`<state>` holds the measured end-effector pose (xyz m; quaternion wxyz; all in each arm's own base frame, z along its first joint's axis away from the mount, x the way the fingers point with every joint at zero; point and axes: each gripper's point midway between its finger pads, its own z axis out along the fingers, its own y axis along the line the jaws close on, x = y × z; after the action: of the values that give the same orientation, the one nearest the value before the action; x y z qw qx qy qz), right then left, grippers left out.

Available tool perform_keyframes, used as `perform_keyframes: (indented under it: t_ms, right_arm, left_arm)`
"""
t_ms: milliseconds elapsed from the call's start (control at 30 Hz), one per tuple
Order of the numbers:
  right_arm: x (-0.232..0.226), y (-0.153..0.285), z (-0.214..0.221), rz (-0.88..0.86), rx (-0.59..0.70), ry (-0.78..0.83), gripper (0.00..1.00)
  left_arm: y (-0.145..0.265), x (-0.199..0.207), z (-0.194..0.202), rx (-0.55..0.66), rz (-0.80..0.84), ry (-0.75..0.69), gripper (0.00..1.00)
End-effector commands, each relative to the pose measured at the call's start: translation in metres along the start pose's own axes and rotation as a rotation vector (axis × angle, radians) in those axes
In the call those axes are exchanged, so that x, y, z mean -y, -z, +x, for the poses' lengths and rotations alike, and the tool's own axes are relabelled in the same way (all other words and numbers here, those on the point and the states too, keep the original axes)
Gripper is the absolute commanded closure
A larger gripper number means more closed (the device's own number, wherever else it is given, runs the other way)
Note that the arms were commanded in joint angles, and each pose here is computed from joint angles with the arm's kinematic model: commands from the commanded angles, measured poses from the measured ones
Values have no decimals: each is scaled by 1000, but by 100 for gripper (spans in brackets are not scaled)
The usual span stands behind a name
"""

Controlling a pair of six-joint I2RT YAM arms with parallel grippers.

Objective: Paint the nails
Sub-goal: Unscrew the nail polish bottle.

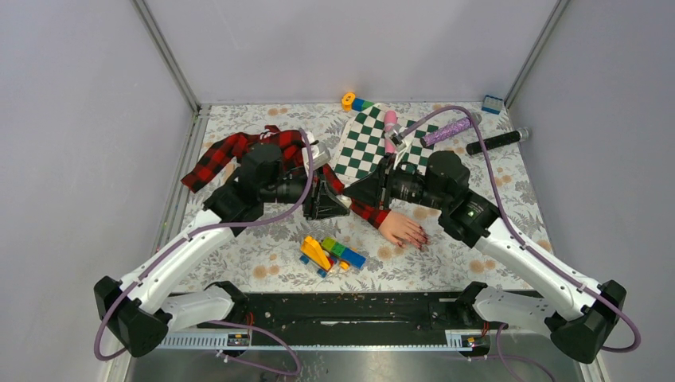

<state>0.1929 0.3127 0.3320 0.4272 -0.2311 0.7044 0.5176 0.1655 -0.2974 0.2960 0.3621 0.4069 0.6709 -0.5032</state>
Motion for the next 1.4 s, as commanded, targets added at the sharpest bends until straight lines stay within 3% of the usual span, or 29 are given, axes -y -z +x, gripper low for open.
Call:
perform_keyframes:
  t_ms: [0,267,400,433,533,733,900,1367]
  right_arm:
    - [-52,5,-13,-255,31,92,100]
    - [-57,9,-17,-273,57,86,100]
    - [-29,9,-36,-78,161,19,39]
    - [-25,11,-39,-45,183,-8,28]
    - [-2,12,-50,73,275,-77,18]
    - [18,4,-52,165,361,-184,30]
    - [12,-6,-57,209,383,-142,35]
    - [14,-27,-46,303,324,-94,62]
  left_arm:
    - [7,48,-29,98,246,-138,100]
    - [10,48,-33,120,259,-135,100]
    - [8,22,-34,125,95,-141,100]
    - [9,15,-35,134,43,-144,100]
    - [14,-9,-40,171,-115,-137,100]
    - [15,-28,-39,193,-242,-89,100]
    - [10,-31,-36,185,-257,-68,100]
    - [5,-32,-33,170,-250,-50,100]
